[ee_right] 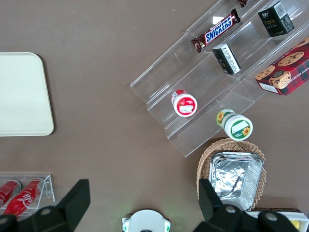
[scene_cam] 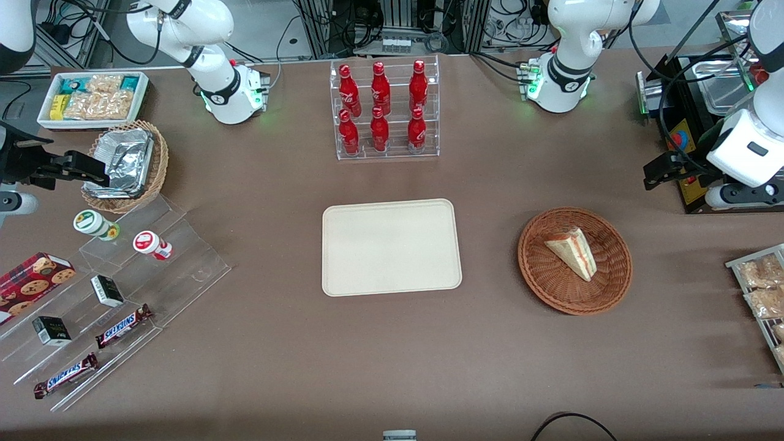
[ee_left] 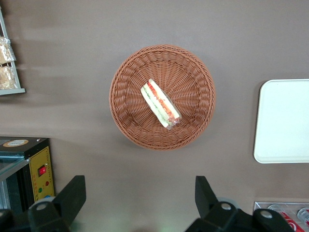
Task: Place sandwich from basket to tray
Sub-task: 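Move the left gripper over the wicker basket toward the wrapped sandwich, then lower the open left gripper around the wrapped sandwich in the basket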
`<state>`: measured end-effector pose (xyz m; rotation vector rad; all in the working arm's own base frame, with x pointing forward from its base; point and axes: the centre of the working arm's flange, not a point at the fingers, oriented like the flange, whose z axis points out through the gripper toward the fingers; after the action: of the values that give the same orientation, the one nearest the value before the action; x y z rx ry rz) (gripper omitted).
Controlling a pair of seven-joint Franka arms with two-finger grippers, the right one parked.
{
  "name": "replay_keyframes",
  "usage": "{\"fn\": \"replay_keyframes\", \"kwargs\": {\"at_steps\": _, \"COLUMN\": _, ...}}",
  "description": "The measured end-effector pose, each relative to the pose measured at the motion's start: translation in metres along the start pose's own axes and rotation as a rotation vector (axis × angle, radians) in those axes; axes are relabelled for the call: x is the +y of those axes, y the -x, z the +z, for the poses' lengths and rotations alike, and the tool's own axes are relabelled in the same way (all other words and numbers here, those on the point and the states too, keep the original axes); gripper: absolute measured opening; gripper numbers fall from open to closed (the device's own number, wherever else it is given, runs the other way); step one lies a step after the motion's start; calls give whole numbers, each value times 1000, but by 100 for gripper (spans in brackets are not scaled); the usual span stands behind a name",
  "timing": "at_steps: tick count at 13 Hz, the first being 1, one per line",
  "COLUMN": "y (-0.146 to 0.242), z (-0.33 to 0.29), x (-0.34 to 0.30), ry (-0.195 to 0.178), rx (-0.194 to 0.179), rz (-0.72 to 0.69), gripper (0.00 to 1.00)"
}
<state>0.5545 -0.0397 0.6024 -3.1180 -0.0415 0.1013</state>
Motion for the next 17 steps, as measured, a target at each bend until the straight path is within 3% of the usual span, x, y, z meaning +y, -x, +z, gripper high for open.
{"fn": "replay_keyframes", "kwargs": {"at_steps": 4, "y": 0, "z": 1, "x": 4, "ry": -1, "rx": -2, "rz": 7, "gripper": 100}}
{"fn": "replay_keyframes", "kwargs": {"at_steps": 7, "y": -3, "z": 25, "x": 4, "ry": -4, "rx": -40, "rz": 7, "gripper": 100}}
{"fn": "replay_keyframes", "kwargs": {"at_steps": 9, "y": -7, "z": 60, "x": 5, "ry": -5, "rx": -45, "rz": -13, "gripper": 100}}
{"fn": "replay_keyframes", "kwargs": {"at_steps": 13, "y": -10, "z": 135, "x": 16, "ry": -2, "rx": -8, "rz": -189, "gripper": 100}}
{"fn": "replay_keyframes", "kwargs": {"at_steps": 17, "y": 1, "z": 198, "x": 39, "ry": 22, "rx": 62, "rz": -382, "gripper": 100}}
